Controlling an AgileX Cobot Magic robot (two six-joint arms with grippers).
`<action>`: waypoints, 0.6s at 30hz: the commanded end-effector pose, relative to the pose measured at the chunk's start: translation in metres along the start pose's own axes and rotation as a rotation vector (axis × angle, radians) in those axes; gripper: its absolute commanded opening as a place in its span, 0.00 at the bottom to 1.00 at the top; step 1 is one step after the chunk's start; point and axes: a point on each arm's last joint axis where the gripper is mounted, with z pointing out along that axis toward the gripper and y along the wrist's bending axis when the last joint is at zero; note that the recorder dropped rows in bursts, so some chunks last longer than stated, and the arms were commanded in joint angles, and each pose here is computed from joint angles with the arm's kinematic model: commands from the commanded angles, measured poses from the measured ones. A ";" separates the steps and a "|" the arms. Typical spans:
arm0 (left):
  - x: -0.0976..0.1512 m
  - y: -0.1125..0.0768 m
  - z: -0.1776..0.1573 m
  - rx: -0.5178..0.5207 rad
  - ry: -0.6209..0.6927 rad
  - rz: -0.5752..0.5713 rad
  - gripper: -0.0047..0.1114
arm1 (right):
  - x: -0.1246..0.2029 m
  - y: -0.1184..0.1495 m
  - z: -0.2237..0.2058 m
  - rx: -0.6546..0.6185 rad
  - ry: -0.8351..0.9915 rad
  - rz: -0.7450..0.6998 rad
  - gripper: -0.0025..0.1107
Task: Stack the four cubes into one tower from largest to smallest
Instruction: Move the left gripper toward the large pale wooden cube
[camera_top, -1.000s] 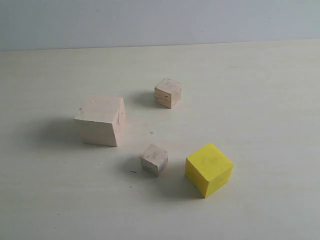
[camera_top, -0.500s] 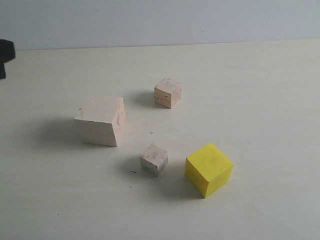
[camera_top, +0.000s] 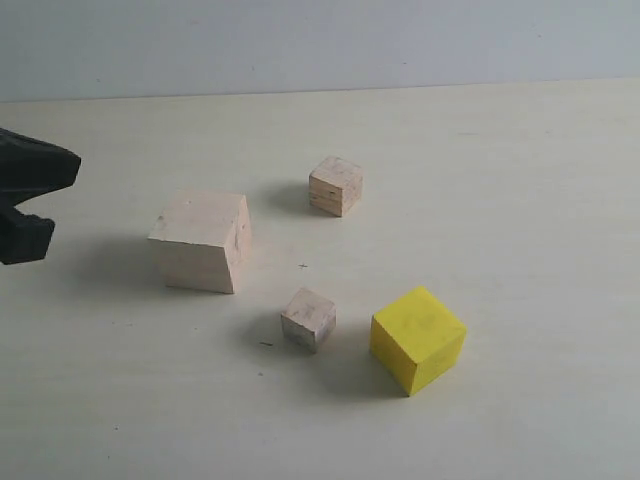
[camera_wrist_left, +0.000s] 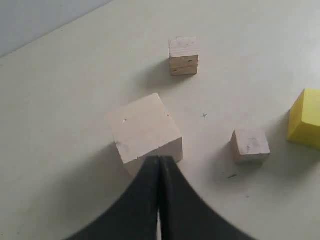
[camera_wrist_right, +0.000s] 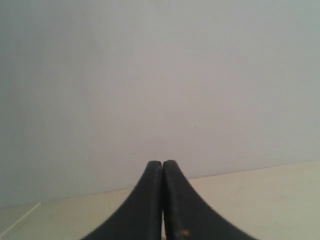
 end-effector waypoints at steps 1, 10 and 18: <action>-0.004 -0.001 0.001 0.004 -0.026 0.032 0.04 | -0.001 0.001 0.018 0.032 0.093 -0.013 0.02; -0.005 0.002 0.040 0.001 0.047 0.049 0.04 | 0.002 -0.002 0.067 0.144 0.391 -0.058 0.02; -0.019 0.021 0.075 -0.030 0.193 0.022 0.04 | 0.017 0.013 0.092 0.145 0.790 -0.041 0.02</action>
